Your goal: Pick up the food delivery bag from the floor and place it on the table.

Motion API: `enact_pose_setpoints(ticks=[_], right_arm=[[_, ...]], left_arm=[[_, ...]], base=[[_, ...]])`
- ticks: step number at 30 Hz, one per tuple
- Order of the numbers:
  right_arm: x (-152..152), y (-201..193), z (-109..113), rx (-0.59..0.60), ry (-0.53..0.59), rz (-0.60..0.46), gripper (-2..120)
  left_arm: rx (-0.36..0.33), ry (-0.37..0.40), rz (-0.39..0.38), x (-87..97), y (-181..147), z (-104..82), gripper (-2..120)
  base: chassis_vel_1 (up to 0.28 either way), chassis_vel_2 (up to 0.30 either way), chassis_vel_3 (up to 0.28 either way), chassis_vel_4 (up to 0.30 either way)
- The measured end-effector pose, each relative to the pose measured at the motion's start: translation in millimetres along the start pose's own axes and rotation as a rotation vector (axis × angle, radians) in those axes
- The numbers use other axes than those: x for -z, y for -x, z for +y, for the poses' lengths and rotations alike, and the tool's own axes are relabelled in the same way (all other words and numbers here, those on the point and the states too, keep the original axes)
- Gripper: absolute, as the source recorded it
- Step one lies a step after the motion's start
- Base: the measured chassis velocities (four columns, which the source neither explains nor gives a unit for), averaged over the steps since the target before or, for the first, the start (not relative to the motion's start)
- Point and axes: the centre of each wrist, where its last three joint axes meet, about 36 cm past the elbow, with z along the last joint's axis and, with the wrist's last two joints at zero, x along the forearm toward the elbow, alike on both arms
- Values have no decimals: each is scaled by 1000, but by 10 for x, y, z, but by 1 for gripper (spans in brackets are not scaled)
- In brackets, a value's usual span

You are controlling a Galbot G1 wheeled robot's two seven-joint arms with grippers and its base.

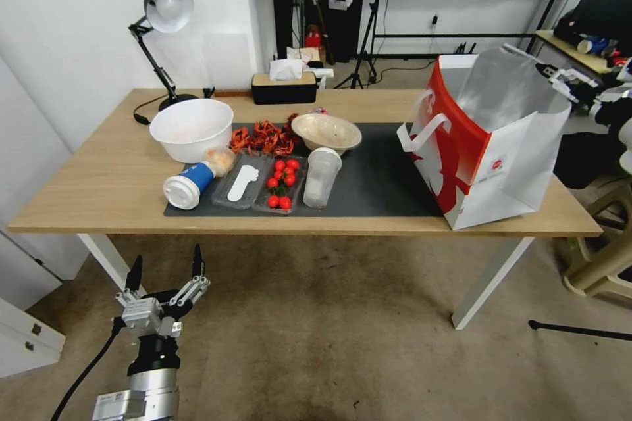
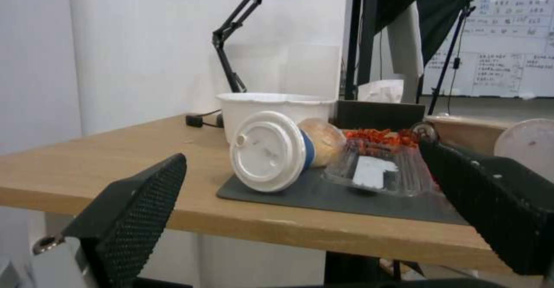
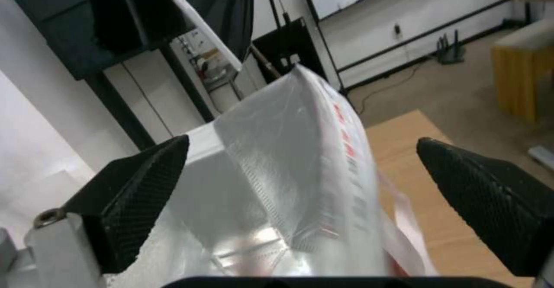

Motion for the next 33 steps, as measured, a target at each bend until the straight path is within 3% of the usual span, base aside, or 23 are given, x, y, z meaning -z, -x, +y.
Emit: enact_pose_setpoints(ticks=[9, 16, 23, 33], right_arm=[[152, -159, 41, -6, -95, -64, 100], [235, -389, 236, 64, -158, -107, 100], [-100, -564, 509, 158, -186, -122, 100], [-724, -1019, 1066, 336, -219, -145, 100]], left_arm=[[-5, 0, -2, 3, 19, 0, 100], [-10, -9, -12, 46, 37, -2, 100], [-15, -11, -27, 145, 53, 3, 100], [-25, -8, -40, 262, 55, -6, 100]], base=[[0, 0, 0, 0], [0, 0, 0, 0], [0, 0, 0, 0], [0, 0, 0, 0]])
